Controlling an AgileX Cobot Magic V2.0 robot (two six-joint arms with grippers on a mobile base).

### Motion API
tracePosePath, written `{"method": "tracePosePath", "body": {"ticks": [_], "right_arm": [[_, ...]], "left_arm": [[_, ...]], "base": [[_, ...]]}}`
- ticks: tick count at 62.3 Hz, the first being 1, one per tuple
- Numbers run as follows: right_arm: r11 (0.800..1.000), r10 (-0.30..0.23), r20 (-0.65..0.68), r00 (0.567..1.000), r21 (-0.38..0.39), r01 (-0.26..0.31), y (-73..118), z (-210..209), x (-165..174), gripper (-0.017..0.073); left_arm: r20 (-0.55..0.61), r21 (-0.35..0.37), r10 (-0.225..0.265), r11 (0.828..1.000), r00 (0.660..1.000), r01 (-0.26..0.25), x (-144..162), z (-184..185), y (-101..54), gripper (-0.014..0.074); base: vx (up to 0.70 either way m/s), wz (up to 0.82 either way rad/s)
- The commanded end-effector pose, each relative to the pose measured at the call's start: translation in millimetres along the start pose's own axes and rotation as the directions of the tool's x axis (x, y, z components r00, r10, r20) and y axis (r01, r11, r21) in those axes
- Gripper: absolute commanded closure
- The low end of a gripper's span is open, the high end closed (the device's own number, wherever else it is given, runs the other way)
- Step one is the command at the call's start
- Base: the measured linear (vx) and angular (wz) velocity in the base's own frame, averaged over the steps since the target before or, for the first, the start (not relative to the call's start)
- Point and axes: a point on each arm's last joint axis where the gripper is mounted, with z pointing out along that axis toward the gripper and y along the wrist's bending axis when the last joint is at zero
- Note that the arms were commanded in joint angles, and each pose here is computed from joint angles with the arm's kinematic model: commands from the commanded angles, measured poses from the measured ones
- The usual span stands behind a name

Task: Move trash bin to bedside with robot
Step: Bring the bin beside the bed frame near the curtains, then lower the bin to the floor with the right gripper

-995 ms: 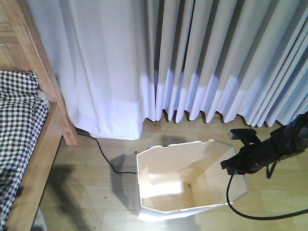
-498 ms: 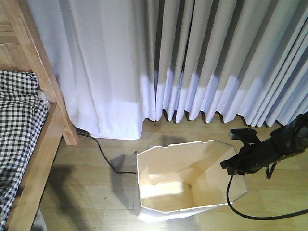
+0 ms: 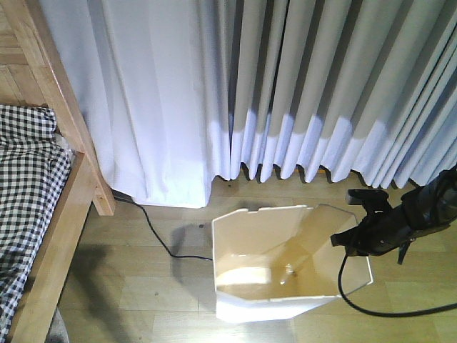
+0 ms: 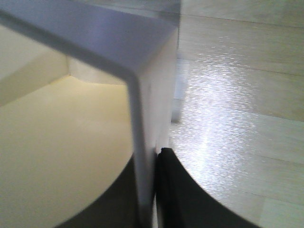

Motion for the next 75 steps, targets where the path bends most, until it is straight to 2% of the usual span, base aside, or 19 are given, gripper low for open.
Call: {"method": "tracePosePath", "body": {"ticks": [1, 7, 19, 28, 42, 51, 75], "right_arm": [[1.0, 0.018, 0.081, 0.997, -0.022, -0.016, 0.9, -14, -23, 0.0566], [0.999, 0.007, 0.061, 0.998, -0.034, -0.005, -2.6, 0, -27, 0.0566], [0.998, 0.05, 0.061, 0.997, -0.033, -0.048, -14.5, 31, -41, 0.0562], [0.999, 0.017, 0.032, 0.999, -0.03, -0.016, -22.0, 54, -44, 0.0559], [0.998, 0.018, -0.025, 1.0, -0.064, -0.019, -31.8, 97, -48, 0.0552], [0.993, 0.072, -0.054, 0.996, -0.085, -0.076, -37.6, 120, -53, 0.0545], [0.989, 0.072, -0.033, 0.997, -0.129, -0.076, -48.0, 160, -73, 0.051]], "left_arm": [[0.065, 0.004, -0.007, 1.0, 0.998, 0.007, -1, 0, -0.1, 0.06], [0.065, 0.004, -0.007, 1.0, 0.998, 0.007, -1, 0, -0.1, 0.06], [0.065, 0.004, -0.007, 1.0, 0.998, 0.007, -1, 0, -0.1, 0.06], [0.065, 0.004, -0.007, 1.0, 0.998, 0.007, -1, 0, -0.1, 0.06], [0.065, 0.004, -0.007, 1.0, 0.998, 0.007, -1, 0, -0.1, 0.06], [0.065, 0.004, -0.007, 1.0, 0.998, 0.007, -1, 0, -0.1, 0.06], [0.065, 0.004, -0.007, 1.0, 0.998, 0.007, -1, 0, -0.1, 0.06]], "base": [[0.0, 0.0], [0.0, 0.0], [0.0, 0.0], [0.0, 0.0], [0.0, 0.0], [0.0, 0.0], [0.0, 0.0]]}}
